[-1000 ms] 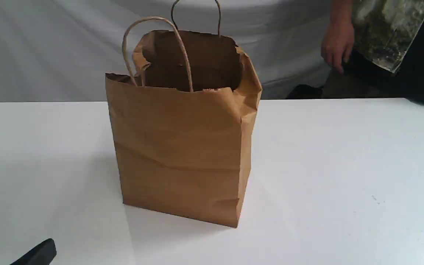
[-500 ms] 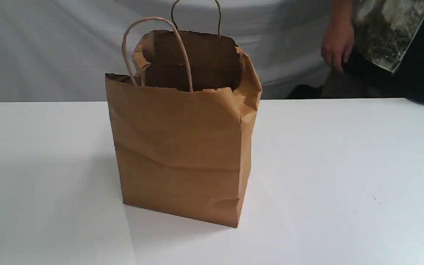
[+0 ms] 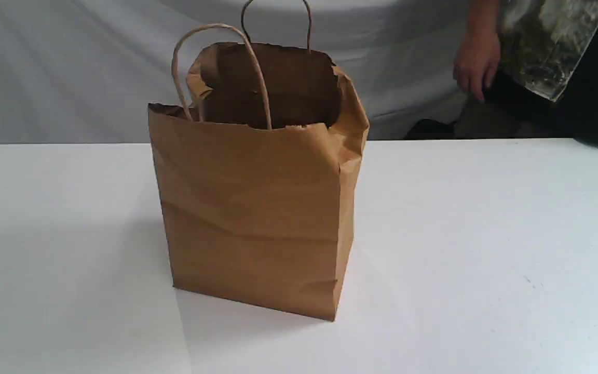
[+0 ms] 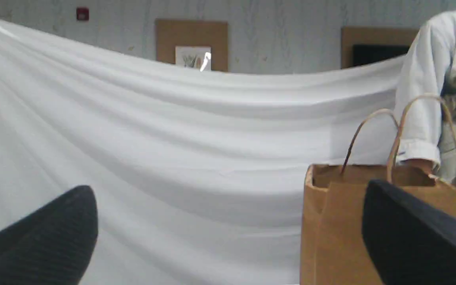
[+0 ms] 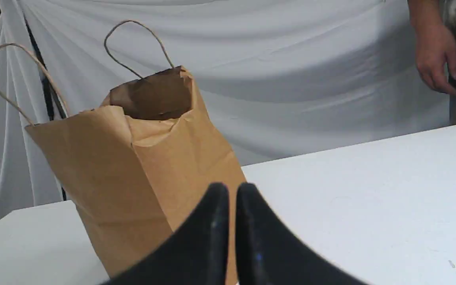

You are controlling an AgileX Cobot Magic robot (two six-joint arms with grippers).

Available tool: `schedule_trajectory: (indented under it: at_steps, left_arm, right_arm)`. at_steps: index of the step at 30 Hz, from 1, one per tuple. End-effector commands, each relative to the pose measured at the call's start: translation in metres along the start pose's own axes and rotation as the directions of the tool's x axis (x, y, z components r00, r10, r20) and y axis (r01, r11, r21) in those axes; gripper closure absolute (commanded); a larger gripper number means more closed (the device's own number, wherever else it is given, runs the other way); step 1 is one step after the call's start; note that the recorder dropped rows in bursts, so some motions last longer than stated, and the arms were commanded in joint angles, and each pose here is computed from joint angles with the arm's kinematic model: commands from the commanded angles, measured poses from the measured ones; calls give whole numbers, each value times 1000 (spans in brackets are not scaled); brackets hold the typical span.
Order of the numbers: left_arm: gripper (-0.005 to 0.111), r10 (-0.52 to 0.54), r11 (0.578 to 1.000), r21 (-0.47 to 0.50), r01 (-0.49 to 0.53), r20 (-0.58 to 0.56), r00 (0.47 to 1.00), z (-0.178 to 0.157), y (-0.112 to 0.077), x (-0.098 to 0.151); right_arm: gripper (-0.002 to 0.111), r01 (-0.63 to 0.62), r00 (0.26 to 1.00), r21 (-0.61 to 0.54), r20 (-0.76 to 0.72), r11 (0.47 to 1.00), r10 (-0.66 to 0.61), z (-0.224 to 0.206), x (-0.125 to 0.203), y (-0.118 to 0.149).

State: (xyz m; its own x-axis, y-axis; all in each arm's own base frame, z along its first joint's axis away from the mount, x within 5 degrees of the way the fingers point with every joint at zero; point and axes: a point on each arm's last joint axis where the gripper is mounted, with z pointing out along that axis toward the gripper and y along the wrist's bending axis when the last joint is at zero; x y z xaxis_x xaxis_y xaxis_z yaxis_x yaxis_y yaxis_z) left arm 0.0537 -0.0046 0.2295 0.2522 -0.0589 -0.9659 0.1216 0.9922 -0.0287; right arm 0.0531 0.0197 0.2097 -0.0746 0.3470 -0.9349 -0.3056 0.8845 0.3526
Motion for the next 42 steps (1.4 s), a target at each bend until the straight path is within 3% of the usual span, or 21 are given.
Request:
schedule_trajectory:
  at_steps: [1, 10, 17, 24, 29, 34, 42]
  left_arm:
    - [16, 12, 998, -59, -14, -33, 999, -1, 3, 4]
    - [16, 123, 991, -27, -132, -217, 968, -3, 1, 20]
    - [16, -37, 999, -49, 23, -294, 955, -5, 0, 28]
    - [16, -158, 987, -97, 130, -413, 897, -9, -1, 39]
    - [16, -65, 996, -80, 34, -423, 904, -10, 2, 40]
    - [16, -133, 990, -92, 104, -407, 904, -9, 0, 39]
    - [16, -47, 998, -41, 37, -297, 954, -5, 0, 28]
  right_arm:
    - [105, 10, 1000, -2, -2, 1000, -10, 0, 1, 0]
    - [105, 10, 1000, -2, -2, 1000, -10, 0, 1, 0]
    - [105, 10, 1000, -2, -2, 1000, -10, 0, 1, 0]
    - [105, 10, 1000, -2, -2, 1000, -10, 0, 1, 0]
    - [105, 10, 1000, -2, -2, 1000, -10, 0, 1, 0]
    - [105, 10, 1000, -2, -2, 1000, -10, 0, 1, 0]
    - [105, 10, 1000, -2, -2, 1000, -10, 0, 1, 0]
